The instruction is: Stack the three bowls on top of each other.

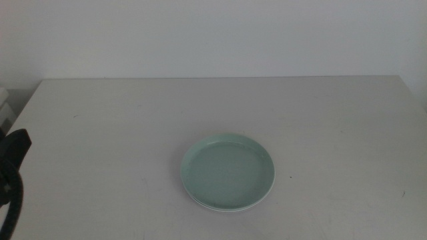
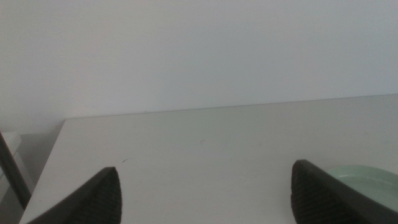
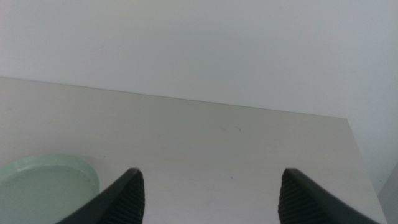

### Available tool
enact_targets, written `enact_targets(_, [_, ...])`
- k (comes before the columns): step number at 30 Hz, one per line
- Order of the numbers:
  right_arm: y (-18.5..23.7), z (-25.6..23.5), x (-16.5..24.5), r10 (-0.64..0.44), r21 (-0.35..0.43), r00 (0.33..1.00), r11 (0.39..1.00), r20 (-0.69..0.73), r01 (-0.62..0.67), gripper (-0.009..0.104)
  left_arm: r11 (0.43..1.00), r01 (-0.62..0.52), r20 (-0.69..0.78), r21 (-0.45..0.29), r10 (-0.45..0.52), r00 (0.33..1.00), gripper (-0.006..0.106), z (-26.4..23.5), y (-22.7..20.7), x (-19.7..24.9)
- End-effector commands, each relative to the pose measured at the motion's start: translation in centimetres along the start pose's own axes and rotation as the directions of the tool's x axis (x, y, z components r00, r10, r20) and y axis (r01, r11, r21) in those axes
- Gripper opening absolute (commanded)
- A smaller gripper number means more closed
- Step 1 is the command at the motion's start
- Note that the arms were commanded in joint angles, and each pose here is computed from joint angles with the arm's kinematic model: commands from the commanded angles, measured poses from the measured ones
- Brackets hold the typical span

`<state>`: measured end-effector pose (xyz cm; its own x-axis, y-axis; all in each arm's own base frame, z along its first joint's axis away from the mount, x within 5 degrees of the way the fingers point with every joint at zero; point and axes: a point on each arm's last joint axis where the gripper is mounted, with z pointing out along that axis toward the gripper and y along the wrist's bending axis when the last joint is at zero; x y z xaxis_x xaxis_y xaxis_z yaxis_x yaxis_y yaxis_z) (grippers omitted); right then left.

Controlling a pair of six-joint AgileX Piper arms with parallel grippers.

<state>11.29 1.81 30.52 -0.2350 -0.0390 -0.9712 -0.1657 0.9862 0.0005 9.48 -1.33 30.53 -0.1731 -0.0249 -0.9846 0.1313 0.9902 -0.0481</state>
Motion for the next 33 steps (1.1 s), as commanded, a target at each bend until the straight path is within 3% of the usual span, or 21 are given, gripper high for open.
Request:
enact_targets(1, [-0.2, -0.4, -1.5, -0.019, 0.022, 0.994, 1.000, 0.108, 0.017, 0.054, 1.000, 0.024, 0.103, 0.005, -0.024, 0.994, 0.105, -0.4, 0.0, -1.3])
enact_targets(8, [-0.1, -2.6, -0.4, -0.025, 0.030, 0.978, 0.999, 0.207, 0.020, 0.054, 1.000, 0.023, 0.162, 0.010, -0.024, 0.987, 0.105, -2.4, 0.0, 1.0])
enact_targets(20, [0.0, -3.5, 9.8, -0.025, 0.031, 0.978, 0.999, 0.207, 0.019, 0.054, 1.000, 0.024, 0.154, 0.009, -0.025, 0.988, 0.105, -3.0, 0.3, 7.3])
enact_targets(28, [0.0, -3.2, 12.2, -0.024, 0.030, 0.982, 0.999, 0.190, 0.019, 0.054, 1.000, 0.025, 0.108, 0.003, -0.026, 0.994, 0.105, -2.4, 0.5, 11.0])
enact_targets(33, [0.0, -3.1, 12.3, -0.024, 0.028, 0.984, 0.999, 0.178, 0.019, 0.054, 0.998, 0.038, 0.076, -0.042, -0.035, 0.996, 0.105, -2.1, 0.8, 12.1])
